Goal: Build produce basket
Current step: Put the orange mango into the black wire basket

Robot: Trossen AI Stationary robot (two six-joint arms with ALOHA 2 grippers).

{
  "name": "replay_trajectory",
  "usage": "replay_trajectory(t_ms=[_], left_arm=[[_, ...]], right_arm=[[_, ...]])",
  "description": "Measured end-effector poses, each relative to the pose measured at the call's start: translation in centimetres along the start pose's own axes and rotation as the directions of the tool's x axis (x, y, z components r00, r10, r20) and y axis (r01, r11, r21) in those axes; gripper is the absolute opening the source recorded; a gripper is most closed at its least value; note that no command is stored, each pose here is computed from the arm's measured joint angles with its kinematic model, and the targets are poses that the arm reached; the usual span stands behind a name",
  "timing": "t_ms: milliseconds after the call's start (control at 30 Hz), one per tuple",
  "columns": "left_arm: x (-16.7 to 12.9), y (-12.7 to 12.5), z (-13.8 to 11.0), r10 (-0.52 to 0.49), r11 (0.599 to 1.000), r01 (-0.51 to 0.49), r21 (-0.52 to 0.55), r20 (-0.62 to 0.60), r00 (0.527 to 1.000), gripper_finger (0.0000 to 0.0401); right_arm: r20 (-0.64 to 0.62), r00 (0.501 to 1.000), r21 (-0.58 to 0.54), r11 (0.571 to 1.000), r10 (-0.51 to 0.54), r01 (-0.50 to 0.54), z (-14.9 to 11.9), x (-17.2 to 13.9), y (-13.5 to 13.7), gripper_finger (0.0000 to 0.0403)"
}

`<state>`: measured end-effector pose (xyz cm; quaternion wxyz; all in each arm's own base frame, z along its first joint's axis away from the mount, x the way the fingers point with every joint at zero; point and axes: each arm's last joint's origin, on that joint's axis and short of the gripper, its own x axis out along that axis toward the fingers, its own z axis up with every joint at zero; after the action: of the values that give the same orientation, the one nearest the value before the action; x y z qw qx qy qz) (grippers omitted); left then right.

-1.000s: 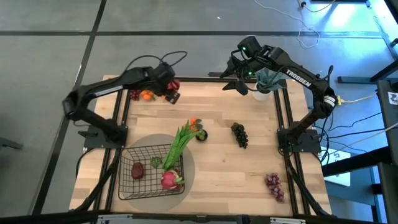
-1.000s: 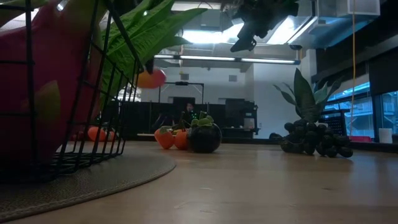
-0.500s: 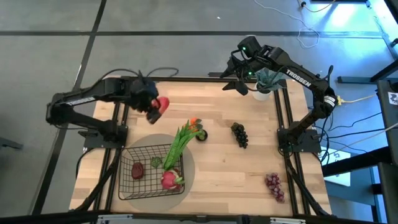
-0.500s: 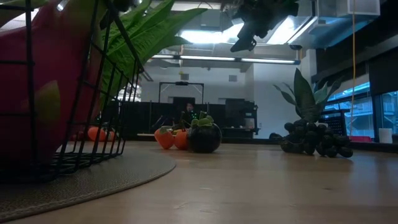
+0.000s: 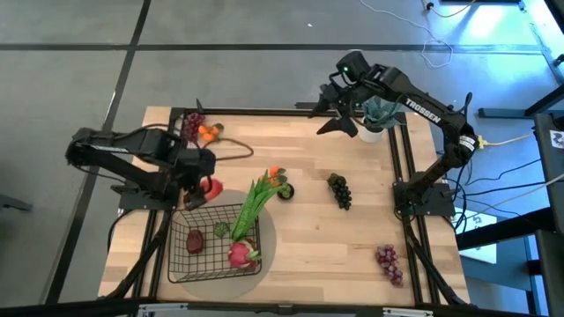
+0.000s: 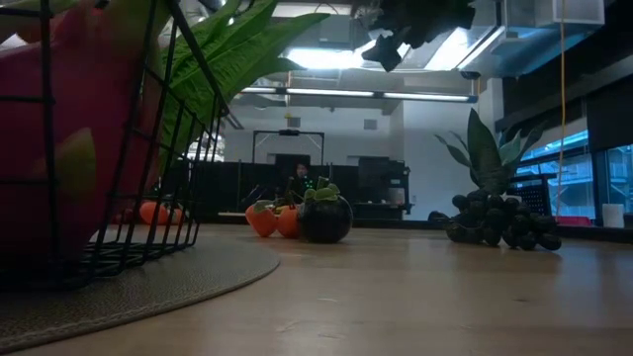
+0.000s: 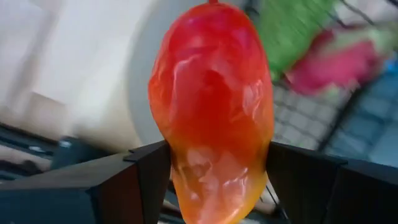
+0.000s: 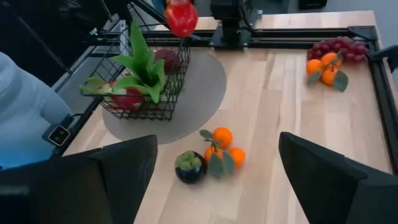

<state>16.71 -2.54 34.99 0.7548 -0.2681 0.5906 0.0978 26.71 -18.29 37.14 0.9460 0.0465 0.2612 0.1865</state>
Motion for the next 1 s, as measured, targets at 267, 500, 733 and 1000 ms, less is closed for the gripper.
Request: replay_trajectory(t_ms=[267, 500, 733, 1000], left_arm=[[0.5, -2.4, -2.1, -0.098, 0.985, 0.118, 0.128, -0.149, 0.984, 0.0217], [1.9, -4.2, -2.3, -0.054, 0.974, 0.089, 0.209, -0.167, 0.984, 0.0218], [4.5, -6.0, -1.9, 0.031, 0.981, 0.011, 0.192, -0.213, 0.977, 0.0218], [7.8, -8.7, -1.4, 0.032, 0.997, -0.016, 0.072, -0.225, 0.974, 0.0218]], right_arm=[[-0.005, 1.0, -0.012, 1.0, 0.023, -0.023, 0.2, 0.6, 0.5, 0.0323], [-0.014, 0.998, -0.037, 0.997, 0.06, -0.061, 0.6, 1.7, 1.4, 0.0323], [-0.034, 0.993, -0.097, 0.989, 0.11, -0.113, 1.0, 2.9, 2.6, 0.0323], [-0.042, 0.99, -0.114, 0.984, 0.136, -0.14, 1.2, 3.6, 3.2, 0.0323]])
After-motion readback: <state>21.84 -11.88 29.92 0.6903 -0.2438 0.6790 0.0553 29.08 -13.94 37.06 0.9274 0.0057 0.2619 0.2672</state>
